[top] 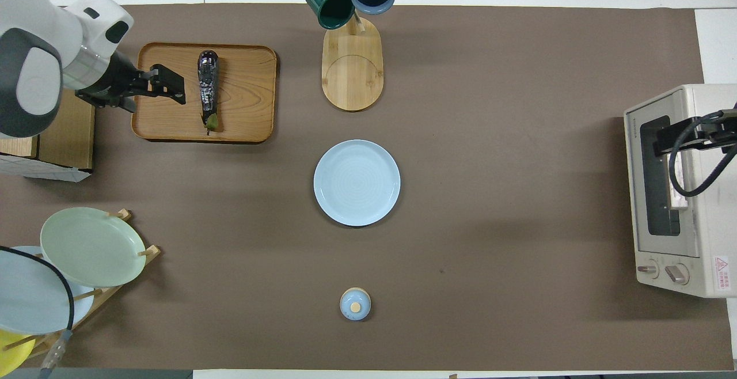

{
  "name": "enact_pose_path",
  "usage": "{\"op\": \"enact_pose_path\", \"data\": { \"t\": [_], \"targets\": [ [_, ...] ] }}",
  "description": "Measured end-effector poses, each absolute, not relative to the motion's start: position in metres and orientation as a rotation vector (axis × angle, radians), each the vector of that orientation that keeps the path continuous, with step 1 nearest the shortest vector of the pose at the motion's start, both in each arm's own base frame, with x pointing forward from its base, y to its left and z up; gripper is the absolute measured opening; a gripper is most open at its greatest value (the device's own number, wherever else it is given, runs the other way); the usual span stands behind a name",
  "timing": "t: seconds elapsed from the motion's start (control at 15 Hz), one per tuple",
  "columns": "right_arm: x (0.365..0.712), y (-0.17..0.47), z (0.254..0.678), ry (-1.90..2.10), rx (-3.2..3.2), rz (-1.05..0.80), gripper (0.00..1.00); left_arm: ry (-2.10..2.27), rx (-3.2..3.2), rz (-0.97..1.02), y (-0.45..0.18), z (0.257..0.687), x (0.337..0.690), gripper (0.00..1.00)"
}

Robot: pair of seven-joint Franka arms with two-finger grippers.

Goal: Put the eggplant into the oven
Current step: 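Reach the left gripper to the purple eggplant on the wooden tray and grasp it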

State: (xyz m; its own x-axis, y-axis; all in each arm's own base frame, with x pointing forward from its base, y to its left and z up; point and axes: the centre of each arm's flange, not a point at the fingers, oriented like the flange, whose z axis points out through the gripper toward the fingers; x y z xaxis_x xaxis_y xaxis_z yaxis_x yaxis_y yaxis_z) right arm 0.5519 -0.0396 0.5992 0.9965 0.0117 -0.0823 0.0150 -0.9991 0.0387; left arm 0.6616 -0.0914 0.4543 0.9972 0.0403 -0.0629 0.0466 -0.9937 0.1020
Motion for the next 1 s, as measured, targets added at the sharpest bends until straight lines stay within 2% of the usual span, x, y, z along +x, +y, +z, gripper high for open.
{"op": "enact_pose_path", "data": {
  "t": [0.2,0.4,1.0],
  "targets": [
    [0.552,-0.040,0.599,0.021,3.100,-0.127,1.00,0.030,3.038,-0.100,-0.110,0.391,0.684,1.00],
    [0.552,-0.040,0.599,0.021,3.100,-0.127,1.00,-0.022,3.057,-0.006,-0.119,0.342,0.704,1.00],
    [0.552,-0.041,0.599,0.018,3.100,-0.128,1.00,-0.123,3.067,0.035,-0.119,0.309,0.701,1.00]
  ]
}}
